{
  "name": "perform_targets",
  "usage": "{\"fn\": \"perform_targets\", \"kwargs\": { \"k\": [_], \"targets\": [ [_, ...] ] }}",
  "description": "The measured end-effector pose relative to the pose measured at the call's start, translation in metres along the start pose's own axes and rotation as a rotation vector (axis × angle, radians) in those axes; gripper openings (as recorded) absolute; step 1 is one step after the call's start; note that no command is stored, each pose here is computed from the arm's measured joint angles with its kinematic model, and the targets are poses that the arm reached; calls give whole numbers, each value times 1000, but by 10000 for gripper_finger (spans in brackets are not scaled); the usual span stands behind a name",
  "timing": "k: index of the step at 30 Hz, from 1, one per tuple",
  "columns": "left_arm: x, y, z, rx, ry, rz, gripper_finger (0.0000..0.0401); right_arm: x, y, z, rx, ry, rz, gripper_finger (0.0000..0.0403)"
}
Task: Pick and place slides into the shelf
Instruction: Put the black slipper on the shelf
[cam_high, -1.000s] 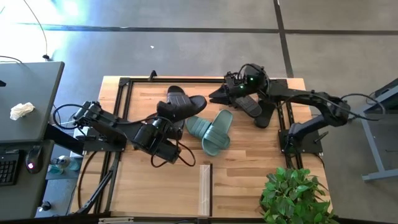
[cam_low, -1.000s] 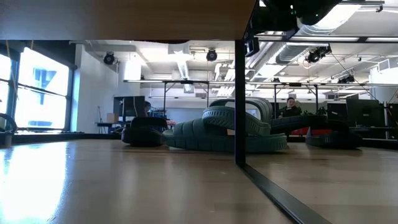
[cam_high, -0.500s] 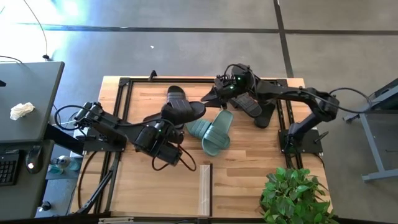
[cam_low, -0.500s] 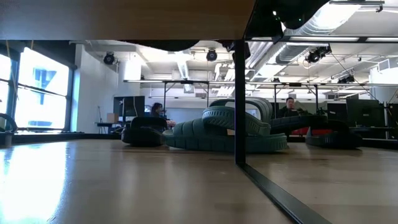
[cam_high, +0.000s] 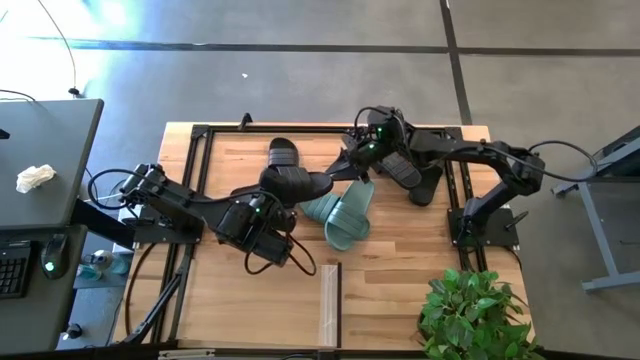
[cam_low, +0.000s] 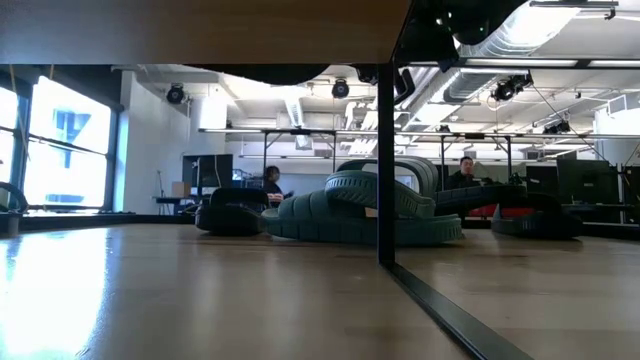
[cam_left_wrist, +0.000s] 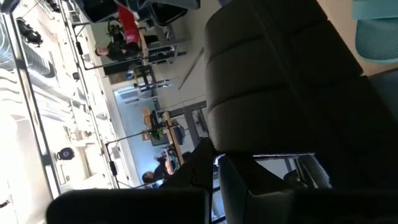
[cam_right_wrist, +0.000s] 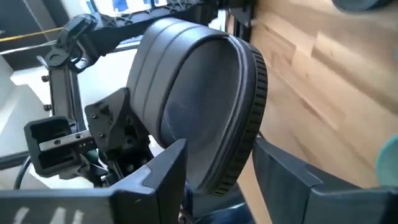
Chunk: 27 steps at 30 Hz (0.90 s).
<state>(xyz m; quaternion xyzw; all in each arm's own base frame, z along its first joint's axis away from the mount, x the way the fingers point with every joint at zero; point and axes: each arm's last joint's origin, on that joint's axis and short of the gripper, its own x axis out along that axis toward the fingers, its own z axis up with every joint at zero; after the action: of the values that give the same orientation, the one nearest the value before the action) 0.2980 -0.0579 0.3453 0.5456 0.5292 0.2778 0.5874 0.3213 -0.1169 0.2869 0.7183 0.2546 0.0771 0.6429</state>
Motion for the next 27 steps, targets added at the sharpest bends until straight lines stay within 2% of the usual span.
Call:
{"fn": "perform_targets", "kwargs": {
  "k": [7, 16, 21, 27],
  "targets": [
    [1, 0, 0, 2, 5, 9, 0, 1, -3, -2, 37, 26, -26, 179],
    [0, 1, 3, -13, -9, 10, 0, 4, -5, 2, 73, -35, -25, 180],
    [0, 1, 4, -20, -15, 1, 0, 10, -6, 5, 52, -68, -12, 178],
    [0, 1, 4, -20, -17, 0, 0, 10, -2, 7, 11, -120, 19, 148]
  ]
}}
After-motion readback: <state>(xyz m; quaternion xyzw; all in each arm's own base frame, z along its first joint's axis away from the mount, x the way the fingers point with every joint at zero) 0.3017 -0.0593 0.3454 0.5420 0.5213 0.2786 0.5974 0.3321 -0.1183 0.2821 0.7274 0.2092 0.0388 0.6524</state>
